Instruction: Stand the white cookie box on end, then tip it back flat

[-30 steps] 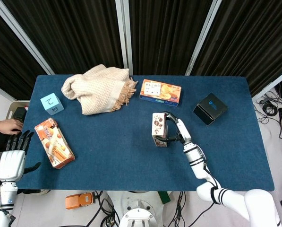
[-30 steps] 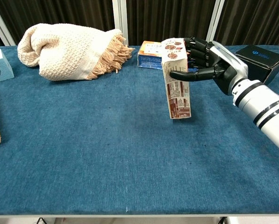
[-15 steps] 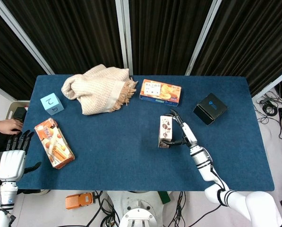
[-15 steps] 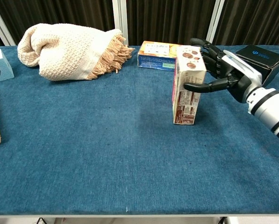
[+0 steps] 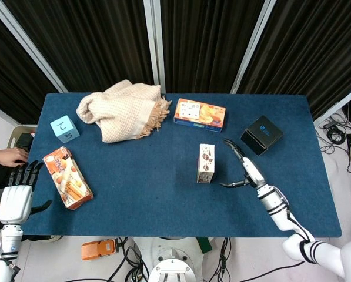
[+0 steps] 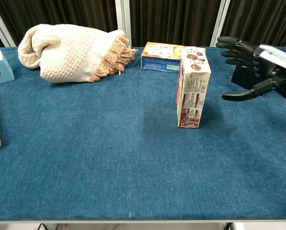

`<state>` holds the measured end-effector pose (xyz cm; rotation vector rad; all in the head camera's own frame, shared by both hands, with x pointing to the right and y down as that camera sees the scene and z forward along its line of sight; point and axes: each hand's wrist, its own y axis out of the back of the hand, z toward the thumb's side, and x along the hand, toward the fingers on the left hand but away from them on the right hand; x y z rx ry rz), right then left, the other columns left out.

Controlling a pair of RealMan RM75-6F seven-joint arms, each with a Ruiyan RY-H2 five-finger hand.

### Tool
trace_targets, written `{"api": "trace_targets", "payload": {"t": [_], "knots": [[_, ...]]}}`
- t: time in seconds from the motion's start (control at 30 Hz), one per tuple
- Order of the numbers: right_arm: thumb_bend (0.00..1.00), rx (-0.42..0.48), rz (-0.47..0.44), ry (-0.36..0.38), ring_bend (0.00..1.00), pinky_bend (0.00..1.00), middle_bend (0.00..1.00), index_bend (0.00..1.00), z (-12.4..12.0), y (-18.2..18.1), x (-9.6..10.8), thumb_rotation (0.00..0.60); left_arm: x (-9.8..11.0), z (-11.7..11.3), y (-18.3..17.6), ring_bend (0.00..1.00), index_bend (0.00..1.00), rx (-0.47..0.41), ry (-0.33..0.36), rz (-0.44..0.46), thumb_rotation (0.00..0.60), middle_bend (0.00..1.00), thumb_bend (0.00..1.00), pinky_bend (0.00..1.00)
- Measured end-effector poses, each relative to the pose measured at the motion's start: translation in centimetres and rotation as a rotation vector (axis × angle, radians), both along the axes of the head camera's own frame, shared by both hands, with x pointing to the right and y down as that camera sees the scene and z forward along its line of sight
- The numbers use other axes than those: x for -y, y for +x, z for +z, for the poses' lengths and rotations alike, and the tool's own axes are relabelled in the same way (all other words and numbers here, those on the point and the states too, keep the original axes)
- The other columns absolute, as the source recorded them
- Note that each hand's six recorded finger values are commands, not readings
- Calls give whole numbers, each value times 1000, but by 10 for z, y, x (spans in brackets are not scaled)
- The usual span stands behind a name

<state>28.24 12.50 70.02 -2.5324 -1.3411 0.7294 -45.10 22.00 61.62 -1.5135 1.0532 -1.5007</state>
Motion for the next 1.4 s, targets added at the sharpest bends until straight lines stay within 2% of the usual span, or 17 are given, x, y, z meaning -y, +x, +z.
{"api": "trace_targets", "payload": {"t": [0.2, 0.37, 0.43, 0.7, 0.93, 1.1, 1.17, 1.27, 1.4], "knots": [[33, -54, -12, -8, 0, 0, 0, 0, -41, -3, 2, 600, 4, 2, 8, 0, 71, -21, 0, 15, 600, 56, 0, 0], [32, -101, -12, -66, 0, 0, 0, 0, -73, -26, 8, 600, 7, 1, 11, 0, 71, -26, 3, 25, 600, 56, 0, 0], [32, -140, -22, -83, 0, 0, 0, 0, -78, -33, 11, 600, 8, 2, 11, 0, 71, -28, 1, 21, 600, 56, 0, 0], [32, -336, -72, -95, 0, 0, 0, 0, -73, -57, 27, 600, 6, 4, 5, 0, 71, -23, -9, 5, 600, 56, 0, 0], [34, -412, -123, -114, 0, 0, 1, 0, -63, -85, 32, 600, 6, 5, 6, 0, 71, -23, -12, 6, 600, 57, 0, 0], [84, -455, -134, -117, 9, 0, 76, 6, -53, -97, 35, 600, 6, 5, 5, 0, 71, -20, -14, 3, 600, 56, 0, 0], [103, -476, -137, -120, 38, 0, 107, 32, -49, -99, 37, 600, 6, 6, 4, 0, 71, -19, -16, 1, 600, 56, 0, 0], [179, -508, -147, -118, 139, 41, 208, 169, -44, -103, 39, 600, 6, 6, 4, 0, 71, -18, -17, 0, 600, 56, 0, 0], [319, -537, -139, -100, 322, 207, 363, 400, -43, -105, 46, 600, 5, 6, 3, 0, 71, -16, -20, -4, 600, 56, 0, 0]]}}
